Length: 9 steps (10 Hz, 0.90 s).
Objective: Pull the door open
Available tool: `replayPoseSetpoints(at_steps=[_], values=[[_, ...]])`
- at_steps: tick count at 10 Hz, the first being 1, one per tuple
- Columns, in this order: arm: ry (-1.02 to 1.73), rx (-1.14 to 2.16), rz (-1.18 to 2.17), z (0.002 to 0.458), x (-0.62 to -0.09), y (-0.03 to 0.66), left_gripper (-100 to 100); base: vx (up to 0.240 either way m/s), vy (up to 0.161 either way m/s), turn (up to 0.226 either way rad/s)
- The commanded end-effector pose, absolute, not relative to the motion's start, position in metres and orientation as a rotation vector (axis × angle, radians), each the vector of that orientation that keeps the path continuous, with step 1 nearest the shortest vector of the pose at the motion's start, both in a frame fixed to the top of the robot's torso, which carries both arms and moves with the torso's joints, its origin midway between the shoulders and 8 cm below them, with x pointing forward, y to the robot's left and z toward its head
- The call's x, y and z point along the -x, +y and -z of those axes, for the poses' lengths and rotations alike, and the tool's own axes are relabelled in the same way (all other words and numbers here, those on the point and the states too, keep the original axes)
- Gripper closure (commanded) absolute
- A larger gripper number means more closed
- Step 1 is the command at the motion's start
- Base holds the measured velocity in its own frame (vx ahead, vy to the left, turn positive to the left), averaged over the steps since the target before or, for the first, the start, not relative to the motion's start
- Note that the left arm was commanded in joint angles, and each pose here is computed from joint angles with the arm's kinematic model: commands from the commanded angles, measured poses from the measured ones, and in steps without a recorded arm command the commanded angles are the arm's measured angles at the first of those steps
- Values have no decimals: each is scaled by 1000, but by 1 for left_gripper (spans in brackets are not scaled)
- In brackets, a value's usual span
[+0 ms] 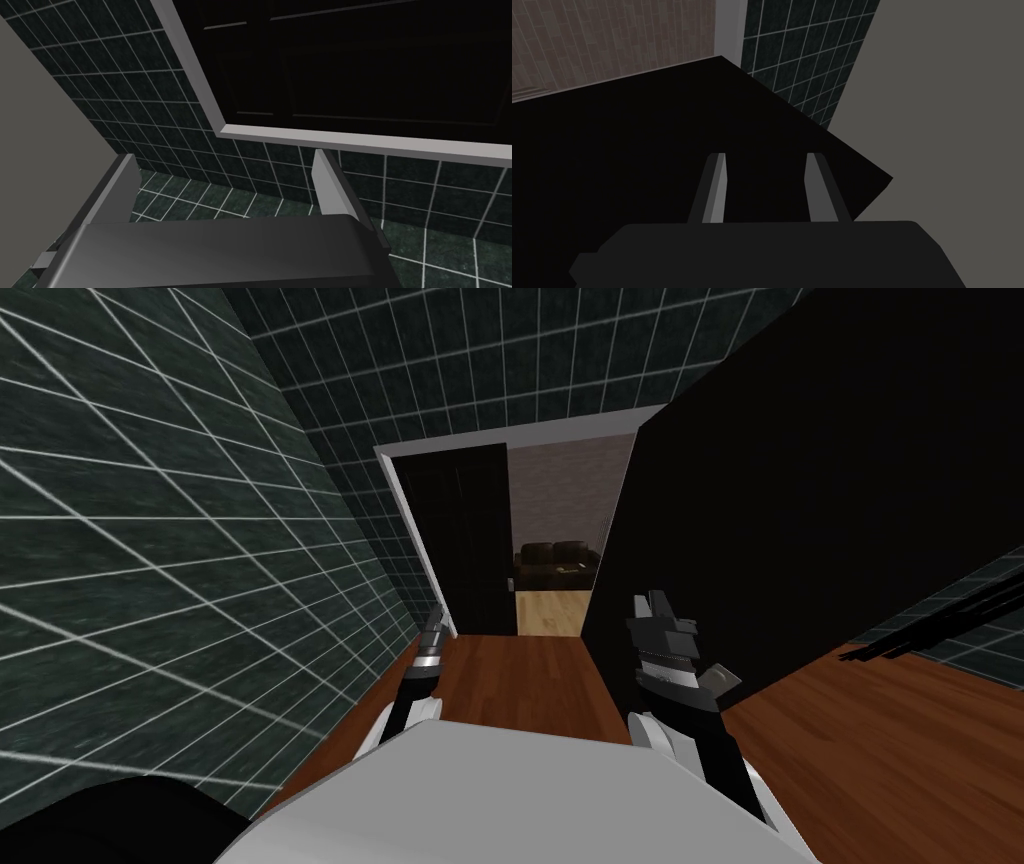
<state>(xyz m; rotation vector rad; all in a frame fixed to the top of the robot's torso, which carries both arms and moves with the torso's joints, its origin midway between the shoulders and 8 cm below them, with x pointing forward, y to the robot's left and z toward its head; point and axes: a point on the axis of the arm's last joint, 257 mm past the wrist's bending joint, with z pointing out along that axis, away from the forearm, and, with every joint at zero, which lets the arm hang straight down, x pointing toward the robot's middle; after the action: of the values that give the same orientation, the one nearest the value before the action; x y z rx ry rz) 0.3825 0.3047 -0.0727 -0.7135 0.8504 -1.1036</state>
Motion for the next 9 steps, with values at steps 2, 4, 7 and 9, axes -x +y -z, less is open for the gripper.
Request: replayPoseSetpoints(at_steps=[2, 4, 7, 9], values=[[872, 744, 1107, 93, -389, 310, -100, 128, -31, -48], [889, 770, 1109, 111, -394, 314, -100, 145, -25, -43], [906, 799, 1111, 130, -399, 318, -100, 126, -26, -35], [922, 829, 1112, 150, -402, 322, -100, 110, -24, -52]])
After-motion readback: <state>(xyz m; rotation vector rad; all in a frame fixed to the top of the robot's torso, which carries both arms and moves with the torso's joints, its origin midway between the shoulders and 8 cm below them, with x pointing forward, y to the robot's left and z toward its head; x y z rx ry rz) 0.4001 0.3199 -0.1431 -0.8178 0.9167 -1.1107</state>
